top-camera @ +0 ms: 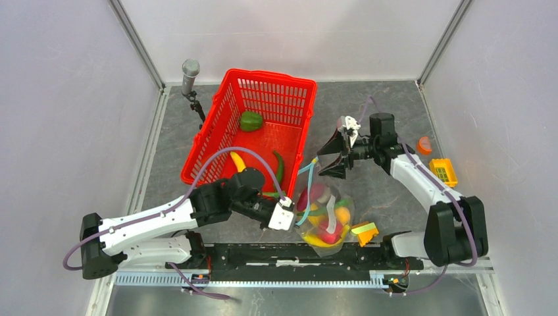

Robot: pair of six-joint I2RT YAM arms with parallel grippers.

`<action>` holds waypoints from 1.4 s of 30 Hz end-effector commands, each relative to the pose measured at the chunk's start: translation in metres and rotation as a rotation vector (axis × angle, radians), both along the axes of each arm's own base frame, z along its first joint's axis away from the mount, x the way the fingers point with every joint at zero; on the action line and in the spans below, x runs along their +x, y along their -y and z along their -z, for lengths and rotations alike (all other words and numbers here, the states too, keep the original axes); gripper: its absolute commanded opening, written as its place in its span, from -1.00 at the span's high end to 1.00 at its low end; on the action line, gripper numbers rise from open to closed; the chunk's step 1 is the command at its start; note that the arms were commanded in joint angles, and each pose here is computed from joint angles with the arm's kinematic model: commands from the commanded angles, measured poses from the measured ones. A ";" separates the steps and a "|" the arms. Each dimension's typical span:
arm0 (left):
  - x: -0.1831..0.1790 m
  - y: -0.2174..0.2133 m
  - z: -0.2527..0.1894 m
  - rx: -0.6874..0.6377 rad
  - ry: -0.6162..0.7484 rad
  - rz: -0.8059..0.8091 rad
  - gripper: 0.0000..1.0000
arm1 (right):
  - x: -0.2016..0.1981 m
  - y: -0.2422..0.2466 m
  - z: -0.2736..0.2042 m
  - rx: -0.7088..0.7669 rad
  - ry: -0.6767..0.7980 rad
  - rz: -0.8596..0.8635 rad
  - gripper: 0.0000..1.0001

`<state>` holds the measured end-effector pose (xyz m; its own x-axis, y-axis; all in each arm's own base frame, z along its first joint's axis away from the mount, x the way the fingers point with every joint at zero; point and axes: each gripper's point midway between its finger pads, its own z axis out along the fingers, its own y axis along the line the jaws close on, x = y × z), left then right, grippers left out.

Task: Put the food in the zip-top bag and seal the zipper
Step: Zip the zipper food storage bag at the center of the board.

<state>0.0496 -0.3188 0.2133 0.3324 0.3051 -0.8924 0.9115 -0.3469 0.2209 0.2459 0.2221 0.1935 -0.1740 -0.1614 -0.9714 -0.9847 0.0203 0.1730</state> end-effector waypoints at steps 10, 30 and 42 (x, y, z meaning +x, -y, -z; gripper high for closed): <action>0.005 -0.001 0.004 0.001 0.009 -0.035 0.96 | -0.037 -0.017 0.013 -0.019 -0.066 -0.307 -0.07; 0.021 0.005 -0.061 -0.182 0.049 -0.151 -0.53 | -0.048 0.022 -0.035 0.008 0.131 -0.157 1.00; 0.055 0.015 -0.120 -0.228 0.003 -0.369 -0.99 | -0.034 0.041 -0.061 -0.049 0.129 0.015 1.00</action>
